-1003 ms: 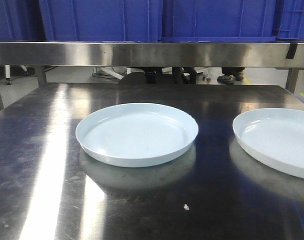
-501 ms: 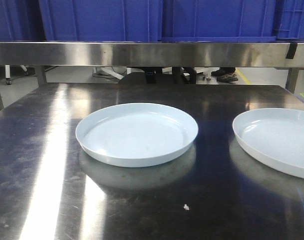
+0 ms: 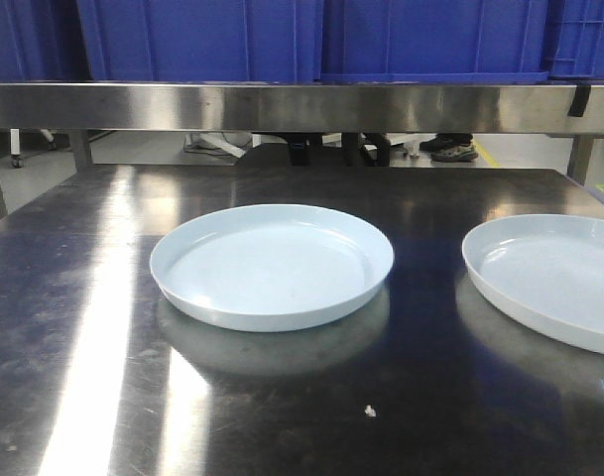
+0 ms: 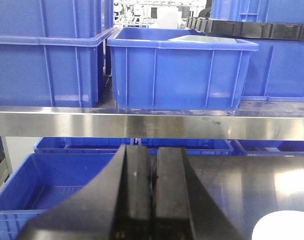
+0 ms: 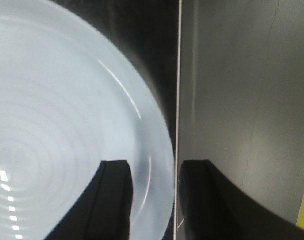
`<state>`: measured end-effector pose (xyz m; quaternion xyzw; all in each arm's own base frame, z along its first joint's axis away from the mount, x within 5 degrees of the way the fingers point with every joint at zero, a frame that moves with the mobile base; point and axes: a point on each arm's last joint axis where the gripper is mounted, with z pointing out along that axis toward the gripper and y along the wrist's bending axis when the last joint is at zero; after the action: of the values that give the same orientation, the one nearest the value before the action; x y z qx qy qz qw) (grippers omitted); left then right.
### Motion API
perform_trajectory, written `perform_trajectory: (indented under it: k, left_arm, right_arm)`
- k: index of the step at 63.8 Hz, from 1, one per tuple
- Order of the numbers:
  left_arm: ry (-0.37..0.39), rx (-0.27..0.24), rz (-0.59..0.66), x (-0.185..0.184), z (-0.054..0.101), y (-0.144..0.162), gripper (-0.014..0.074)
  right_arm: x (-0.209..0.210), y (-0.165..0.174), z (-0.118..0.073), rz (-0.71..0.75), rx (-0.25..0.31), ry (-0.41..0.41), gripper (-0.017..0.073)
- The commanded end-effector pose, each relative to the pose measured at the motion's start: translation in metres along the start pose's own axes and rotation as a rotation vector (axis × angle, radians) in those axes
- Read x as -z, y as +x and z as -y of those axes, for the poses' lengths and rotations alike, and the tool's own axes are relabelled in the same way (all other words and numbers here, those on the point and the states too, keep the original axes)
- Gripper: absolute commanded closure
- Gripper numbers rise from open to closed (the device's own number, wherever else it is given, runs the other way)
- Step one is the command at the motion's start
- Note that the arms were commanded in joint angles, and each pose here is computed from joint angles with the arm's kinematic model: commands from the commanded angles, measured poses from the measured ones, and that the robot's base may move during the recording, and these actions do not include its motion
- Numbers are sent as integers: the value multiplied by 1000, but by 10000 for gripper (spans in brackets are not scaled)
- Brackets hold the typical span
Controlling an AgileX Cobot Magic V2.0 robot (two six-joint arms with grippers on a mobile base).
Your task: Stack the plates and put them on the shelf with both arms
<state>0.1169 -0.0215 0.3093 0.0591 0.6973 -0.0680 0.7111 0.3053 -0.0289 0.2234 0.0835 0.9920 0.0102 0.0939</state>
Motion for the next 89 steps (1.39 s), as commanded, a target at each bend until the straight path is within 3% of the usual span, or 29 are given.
perform_trajectory:
  k: [1, 29, 42, 49, 70, 89]
  left_arm:
    - [-8, 12, 116, 0, -1, -18, 513]
    - [-8, 12, 116, 0, -1, -18, 513]
    - [-8, 12, 116, 0, -1, -18, 513]
    - [-8, 12, 116, 0, -1, -18, 513]
    - [-8, 12, 116, 0, -1, -18, 513]
    - [-8, 12, 116, 0, -1, -18, 513]
  right_arm:
    - [14, -8, 1, 77, 11, -5, 193]
    - [4, -9, 3, 40, 5, -1, 208]
    - [4, -9, 5, 36, -6, -3, 411]
    - [5, -8, 9, 27, -18, -1, 463]
    - [8, -6, 13, 15, -48, -15, 511]
    - [47, -7, 3, 76, -35, -119, 511]
